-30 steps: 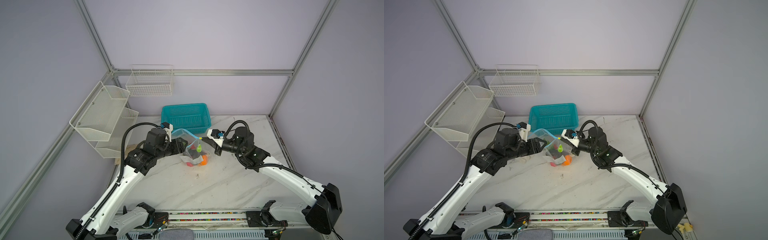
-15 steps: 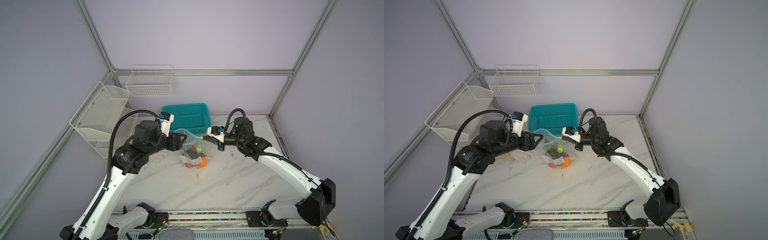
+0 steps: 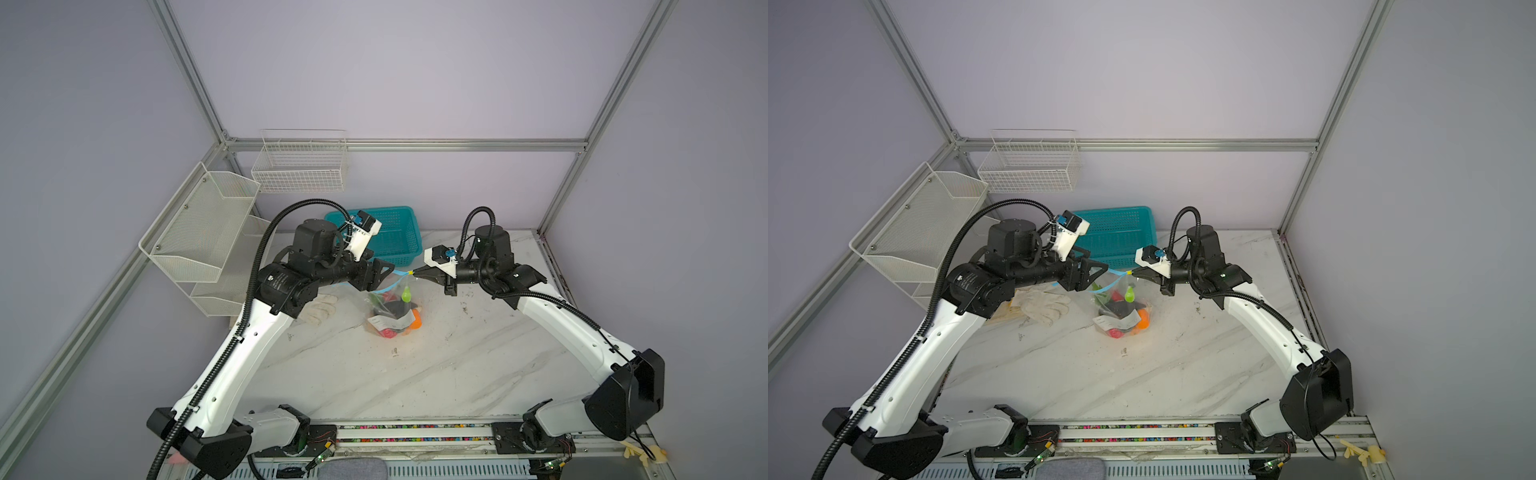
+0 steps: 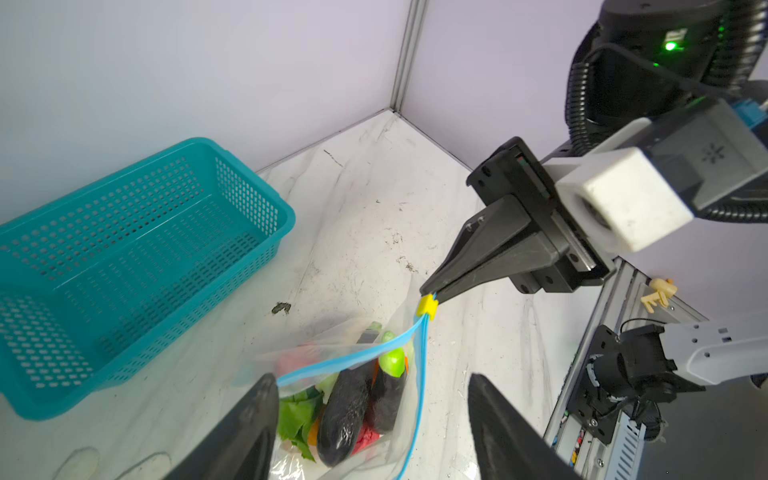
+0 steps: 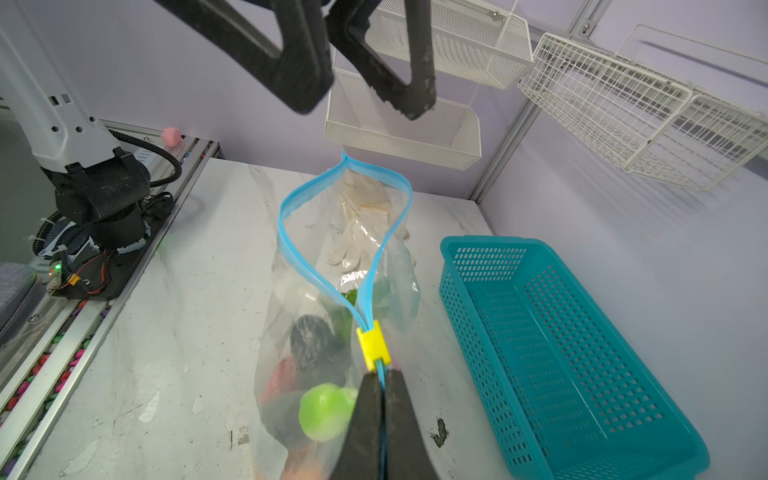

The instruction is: Place the food in the zip-top bag and seal the zipper

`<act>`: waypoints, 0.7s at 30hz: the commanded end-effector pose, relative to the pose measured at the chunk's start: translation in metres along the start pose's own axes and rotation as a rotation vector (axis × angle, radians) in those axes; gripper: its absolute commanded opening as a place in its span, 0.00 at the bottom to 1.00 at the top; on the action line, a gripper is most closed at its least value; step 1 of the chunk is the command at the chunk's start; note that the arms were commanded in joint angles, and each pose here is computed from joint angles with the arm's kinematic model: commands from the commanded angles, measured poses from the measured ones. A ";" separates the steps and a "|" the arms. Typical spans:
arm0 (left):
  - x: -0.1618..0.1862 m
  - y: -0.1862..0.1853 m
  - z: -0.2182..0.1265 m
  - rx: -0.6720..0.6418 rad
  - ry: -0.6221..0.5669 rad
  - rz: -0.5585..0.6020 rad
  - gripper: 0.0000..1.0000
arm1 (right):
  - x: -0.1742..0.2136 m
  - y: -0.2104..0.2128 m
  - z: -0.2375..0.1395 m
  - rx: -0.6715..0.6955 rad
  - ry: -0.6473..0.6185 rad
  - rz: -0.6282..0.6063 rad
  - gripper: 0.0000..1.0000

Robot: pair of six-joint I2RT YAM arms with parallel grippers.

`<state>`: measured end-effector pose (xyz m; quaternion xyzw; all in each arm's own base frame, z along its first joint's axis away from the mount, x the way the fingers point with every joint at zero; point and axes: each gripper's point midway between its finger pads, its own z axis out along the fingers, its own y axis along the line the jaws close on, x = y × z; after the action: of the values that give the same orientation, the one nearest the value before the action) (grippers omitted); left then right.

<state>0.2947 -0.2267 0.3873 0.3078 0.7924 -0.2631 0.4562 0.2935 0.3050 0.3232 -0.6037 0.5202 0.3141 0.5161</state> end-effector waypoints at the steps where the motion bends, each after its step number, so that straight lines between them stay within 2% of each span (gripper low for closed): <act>1: -0.038 -0.026 -0.013 0.082 -0.121 0.183 0.71 | -0.009 0.005 -0.005 -0.045 -0.042 -0.040 0.00; 13: -0.034 -0.042 0.020 0.221 -0.152 0.271 0.63 | -0.009 0.002 -0.018 -0.063 -0.079 -0.037 0.00; 21: -0.039 -0.049 0.037 0.206 -0.164 0.320 0.63 | -0.009 0.000 -0.021 -0.065 -0.086 -0.037 0.00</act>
<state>0.2933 -0.2875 0.4006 0.4331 0.6898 -0.3047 0.4937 0.2942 0.2886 0.3282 -0.6047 0.5020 0.3388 0.5172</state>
